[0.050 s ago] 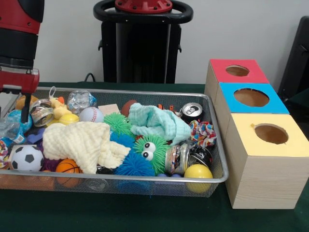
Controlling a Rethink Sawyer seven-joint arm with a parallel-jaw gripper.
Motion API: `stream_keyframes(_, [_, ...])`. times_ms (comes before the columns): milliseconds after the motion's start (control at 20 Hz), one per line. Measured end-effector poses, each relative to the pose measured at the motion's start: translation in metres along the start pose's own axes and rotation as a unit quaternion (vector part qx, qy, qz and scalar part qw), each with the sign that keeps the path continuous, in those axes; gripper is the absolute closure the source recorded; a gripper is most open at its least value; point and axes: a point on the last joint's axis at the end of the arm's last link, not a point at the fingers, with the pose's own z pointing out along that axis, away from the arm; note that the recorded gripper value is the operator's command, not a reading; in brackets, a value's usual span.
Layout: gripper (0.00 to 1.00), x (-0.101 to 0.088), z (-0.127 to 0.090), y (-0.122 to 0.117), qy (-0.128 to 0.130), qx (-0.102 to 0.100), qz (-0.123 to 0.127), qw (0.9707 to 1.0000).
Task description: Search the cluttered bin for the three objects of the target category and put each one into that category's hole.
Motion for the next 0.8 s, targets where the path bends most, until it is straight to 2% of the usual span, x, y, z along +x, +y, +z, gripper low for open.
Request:
stream_keyframes(300, [0.0, -0.002, 0.001, 0.004, 0.0, 0.001, -0.008, 1.0])
stream_keyframes(450, [0.0, -0.004, 0.005, 0.009, -0.003, 0.003, -0.019, 0.9998])
stream_keyframes(700, [0.0, -0.007, 0.021, 0.025, -0.014, 0.017, -0.061, 0.9979])
stream_keyframes(800, [0.0, -0.012, 0.029, 0.035, -0.025, 0.024, -0.08, 0.9962])
